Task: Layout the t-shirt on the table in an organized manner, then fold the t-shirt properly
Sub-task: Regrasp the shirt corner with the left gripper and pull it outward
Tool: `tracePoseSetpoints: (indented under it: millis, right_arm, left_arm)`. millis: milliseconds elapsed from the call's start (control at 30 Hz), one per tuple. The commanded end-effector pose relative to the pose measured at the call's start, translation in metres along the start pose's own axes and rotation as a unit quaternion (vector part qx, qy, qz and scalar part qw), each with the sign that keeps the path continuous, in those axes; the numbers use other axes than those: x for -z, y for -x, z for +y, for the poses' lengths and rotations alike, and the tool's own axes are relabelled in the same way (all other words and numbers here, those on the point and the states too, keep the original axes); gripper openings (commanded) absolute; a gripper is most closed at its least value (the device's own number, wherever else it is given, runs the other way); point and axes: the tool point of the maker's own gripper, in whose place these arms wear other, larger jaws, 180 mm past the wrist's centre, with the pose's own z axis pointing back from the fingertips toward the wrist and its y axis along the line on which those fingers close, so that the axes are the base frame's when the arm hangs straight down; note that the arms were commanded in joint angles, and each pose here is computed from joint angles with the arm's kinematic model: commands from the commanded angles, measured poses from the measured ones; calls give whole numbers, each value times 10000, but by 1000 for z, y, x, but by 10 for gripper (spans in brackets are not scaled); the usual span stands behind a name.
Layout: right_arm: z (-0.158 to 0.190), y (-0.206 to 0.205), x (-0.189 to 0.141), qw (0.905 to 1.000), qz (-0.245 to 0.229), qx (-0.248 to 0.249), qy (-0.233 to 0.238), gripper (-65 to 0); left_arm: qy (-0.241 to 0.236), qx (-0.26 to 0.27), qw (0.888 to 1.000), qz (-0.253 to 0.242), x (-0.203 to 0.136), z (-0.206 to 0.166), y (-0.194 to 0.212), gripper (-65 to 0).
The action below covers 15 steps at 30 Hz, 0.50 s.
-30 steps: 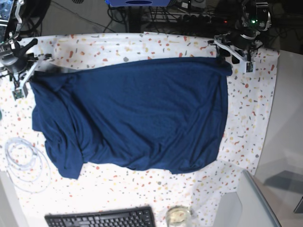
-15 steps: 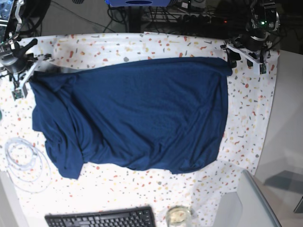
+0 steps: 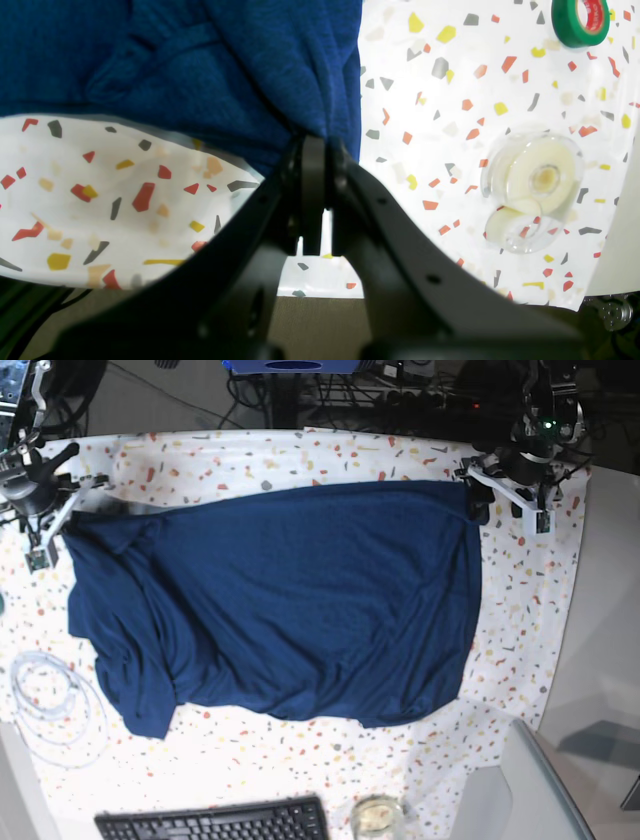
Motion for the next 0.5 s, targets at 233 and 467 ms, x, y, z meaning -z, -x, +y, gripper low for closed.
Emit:
tracePoseSetpoints:
  millis: [233, 467]
  right_arm:
    - [-7, -9, -3, 9998, -145, -52, 91, -650]
    - [-7, -8, -3, 9999, -129, -52, 91, -650]
  left_arm:
    - [268, 150, 9995, 61, 5, -19, 4, -332]
    - [256, 120, 9996, -17, -2, -20, 1, -594]
